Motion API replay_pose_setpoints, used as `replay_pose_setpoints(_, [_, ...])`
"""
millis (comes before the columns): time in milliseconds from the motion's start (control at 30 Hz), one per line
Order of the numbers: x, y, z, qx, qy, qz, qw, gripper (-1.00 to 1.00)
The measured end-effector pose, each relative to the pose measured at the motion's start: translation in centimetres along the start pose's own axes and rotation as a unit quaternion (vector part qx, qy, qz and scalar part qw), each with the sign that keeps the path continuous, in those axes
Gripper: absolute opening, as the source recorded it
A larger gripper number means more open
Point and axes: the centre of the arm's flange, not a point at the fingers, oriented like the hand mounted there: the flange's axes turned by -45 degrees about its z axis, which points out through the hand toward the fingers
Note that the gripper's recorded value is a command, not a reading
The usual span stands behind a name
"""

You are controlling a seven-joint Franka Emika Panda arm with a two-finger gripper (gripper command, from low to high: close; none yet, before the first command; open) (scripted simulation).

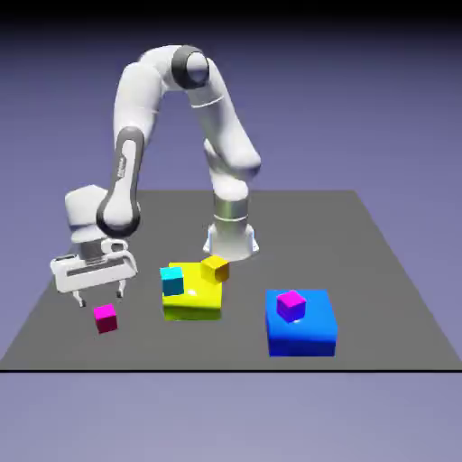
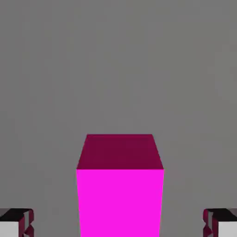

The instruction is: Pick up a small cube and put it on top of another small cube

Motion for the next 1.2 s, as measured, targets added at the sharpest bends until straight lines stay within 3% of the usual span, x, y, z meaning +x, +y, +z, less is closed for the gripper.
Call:
replay_pose_setpoints(33, [0.1, 0.1, 1.2, 0.0, 0.0, 0.0, 1.0, 0.0])
replay_pose_setpoints(67, [0.3, 0.1, 2.3, 0.0, 0.001, 0.0, 1.0, -1.0])
replay_pose_setpoints(133, [0.3, 0.1, 2.3, 0.0, 0.001, 0.0, 1.0, -1.0])
replay_pose_setpoints(333, [-0.5, 0.2, -4.6, 0.0, 0.001, -0.001, 1.0, -1.0])
replay_pose_setpoints(600, [-6.3, 5.7, -10.2, -0.063, 0.017, -0.186, 0.98, -1.0])
replay_pose_setpoints(900, [-10.4, 13.9, -16.1, -0.135, 0.0, -0.368, 0.92, -1.0])
replay_pose_setpoints(1067, [-9.4, 14.9, -10.3, -0.135, -0.001, -0.369, 0.92, -1.0])
replay_pose_setpoints(1100, [-9.2, 15.2, -9.4, -0.135, 0.0, -0.369, 0.92, 1.0])
replay_pose_setpoints(1200, [-9.5, 14.8, -10.7, -0.135, -0.001, -0.369, 0.92, 1.0])
